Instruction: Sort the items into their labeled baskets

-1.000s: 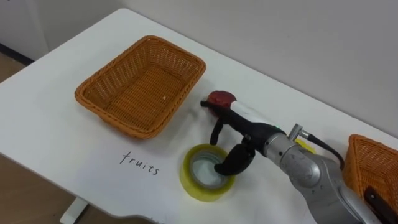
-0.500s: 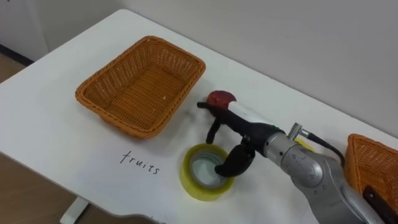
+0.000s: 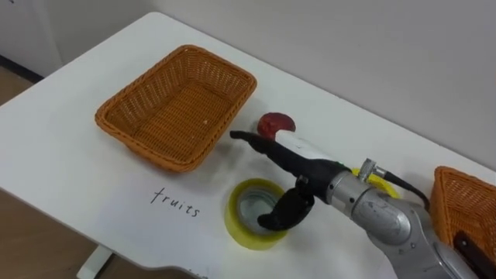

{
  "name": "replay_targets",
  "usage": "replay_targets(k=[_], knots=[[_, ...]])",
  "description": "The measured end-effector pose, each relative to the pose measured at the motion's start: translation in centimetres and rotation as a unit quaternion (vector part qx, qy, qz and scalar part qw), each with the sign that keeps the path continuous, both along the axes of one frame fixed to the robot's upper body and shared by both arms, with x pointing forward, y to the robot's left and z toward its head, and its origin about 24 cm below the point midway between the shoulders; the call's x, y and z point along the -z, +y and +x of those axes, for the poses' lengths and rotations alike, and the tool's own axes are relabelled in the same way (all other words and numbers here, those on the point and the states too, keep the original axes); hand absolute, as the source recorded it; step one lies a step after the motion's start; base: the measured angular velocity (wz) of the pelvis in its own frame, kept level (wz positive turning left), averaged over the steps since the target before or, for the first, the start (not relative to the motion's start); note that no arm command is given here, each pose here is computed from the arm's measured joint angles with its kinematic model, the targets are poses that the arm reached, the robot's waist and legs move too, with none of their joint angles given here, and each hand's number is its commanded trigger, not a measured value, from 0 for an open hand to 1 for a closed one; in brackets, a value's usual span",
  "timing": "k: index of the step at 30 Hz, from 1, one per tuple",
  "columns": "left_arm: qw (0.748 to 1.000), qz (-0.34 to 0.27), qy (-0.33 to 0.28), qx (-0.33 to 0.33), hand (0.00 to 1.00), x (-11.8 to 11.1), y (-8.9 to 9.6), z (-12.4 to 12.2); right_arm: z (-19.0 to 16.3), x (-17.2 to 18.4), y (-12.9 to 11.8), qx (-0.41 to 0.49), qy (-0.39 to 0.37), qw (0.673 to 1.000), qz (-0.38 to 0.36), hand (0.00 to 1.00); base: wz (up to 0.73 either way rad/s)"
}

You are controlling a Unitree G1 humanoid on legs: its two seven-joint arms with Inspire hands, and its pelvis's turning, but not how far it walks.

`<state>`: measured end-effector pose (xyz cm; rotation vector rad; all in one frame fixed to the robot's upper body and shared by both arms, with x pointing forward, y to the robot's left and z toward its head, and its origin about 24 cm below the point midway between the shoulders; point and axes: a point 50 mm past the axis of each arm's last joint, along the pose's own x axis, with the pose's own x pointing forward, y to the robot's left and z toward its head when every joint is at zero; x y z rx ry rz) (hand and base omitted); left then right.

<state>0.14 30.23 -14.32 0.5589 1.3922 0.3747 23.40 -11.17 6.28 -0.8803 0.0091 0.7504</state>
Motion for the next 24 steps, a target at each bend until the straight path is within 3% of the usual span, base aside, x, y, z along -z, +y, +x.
replay_targets(k=[24], knots=[[1.0,-0.004,-0.004,-0.009,0.0,-0.02,0.12,-0.28,0.06,0.87,-0.61,0.002,0.017,1.0,-0.016,0.0,0.0]])
